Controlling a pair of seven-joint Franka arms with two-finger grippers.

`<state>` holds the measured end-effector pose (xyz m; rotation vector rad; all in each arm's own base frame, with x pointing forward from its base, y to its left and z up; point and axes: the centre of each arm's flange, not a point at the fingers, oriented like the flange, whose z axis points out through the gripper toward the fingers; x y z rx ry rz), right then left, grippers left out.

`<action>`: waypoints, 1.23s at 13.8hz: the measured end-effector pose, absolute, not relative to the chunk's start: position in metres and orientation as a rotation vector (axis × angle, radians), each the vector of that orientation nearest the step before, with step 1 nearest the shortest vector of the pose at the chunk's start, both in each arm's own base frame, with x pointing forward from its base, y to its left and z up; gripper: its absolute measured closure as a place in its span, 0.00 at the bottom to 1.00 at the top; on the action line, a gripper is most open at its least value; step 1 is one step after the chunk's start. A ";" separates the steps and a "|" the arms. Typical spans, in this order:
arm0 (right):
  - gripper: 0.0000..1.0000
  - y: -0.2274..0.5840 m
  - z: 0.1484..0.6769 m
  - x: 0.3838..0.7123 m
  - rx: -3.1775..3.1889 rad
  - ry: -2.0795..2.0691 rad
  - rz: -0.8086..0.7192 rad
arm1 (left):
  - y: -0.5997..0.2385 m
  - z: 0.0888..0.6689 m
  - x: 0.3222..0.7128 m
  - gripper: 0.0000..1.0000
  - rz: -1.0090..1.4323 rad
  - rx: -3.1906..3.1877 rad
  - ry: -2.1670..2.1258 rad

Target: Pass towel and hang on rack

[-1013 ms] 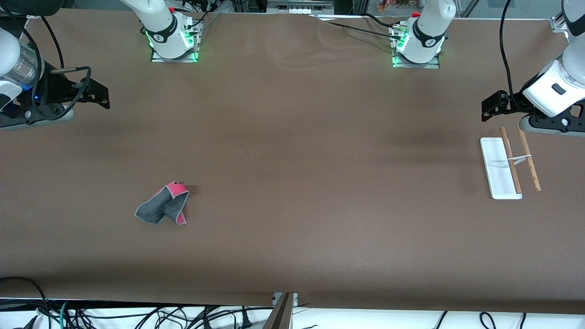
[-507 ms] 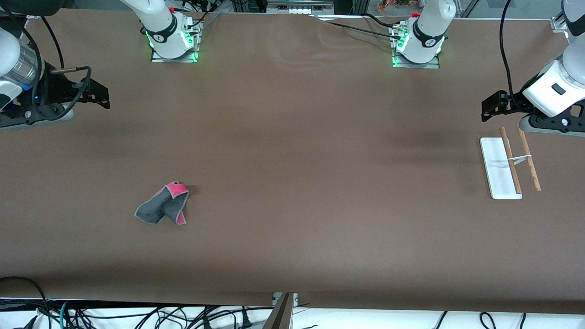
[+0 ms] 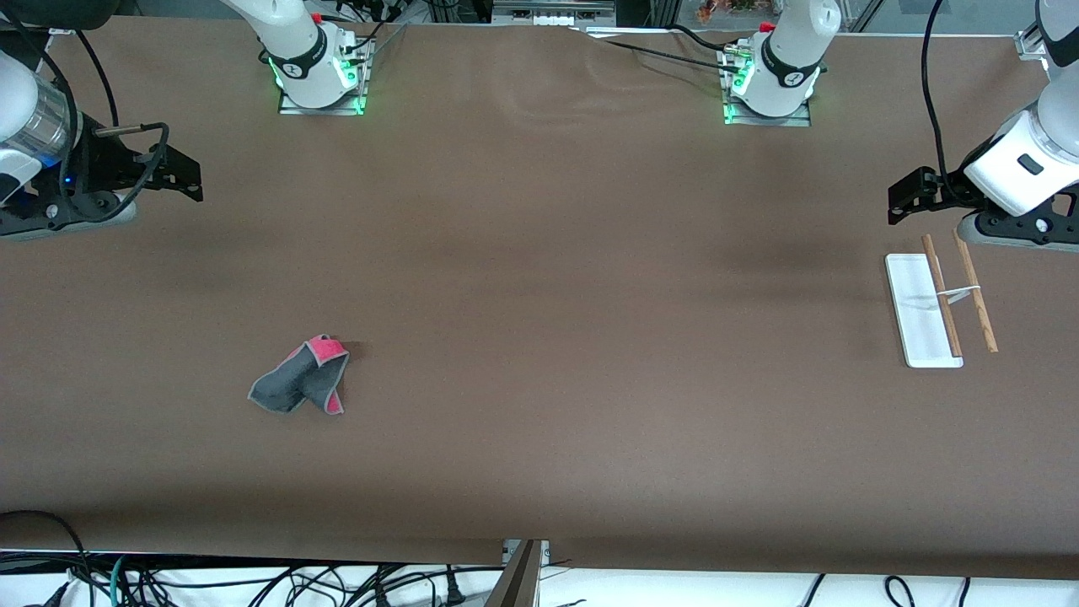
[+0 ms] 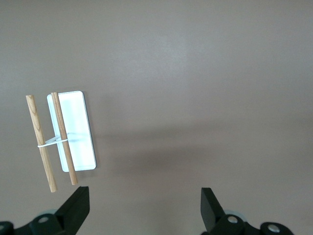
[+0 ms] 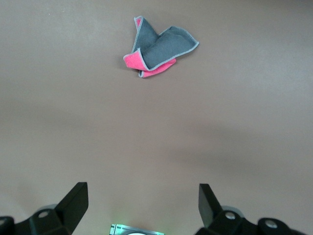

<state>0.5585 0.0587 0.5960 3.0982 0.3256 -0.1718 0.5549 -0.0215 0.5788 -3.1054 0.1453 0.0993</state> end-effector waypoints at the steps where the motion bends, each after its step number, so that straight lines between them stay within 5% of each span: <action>1: 0.00 0.059 0.596 0.559 3.098 0.326 -0.172 | -0.021 0.579 0.555 0.00 0.099 -3.105 0.145; 12: 0.00 0.061 0.588 0.562 3.096 0.331 -0.189 | -0.021 0.579 0.555 0.00 0.099 -3.105 0.145; 17: 0.00 0.070 0.536 0.593 3.100 0.339 -0.192 | -0.021 0.578 0.554 0.00 0.111 -3.105 0.145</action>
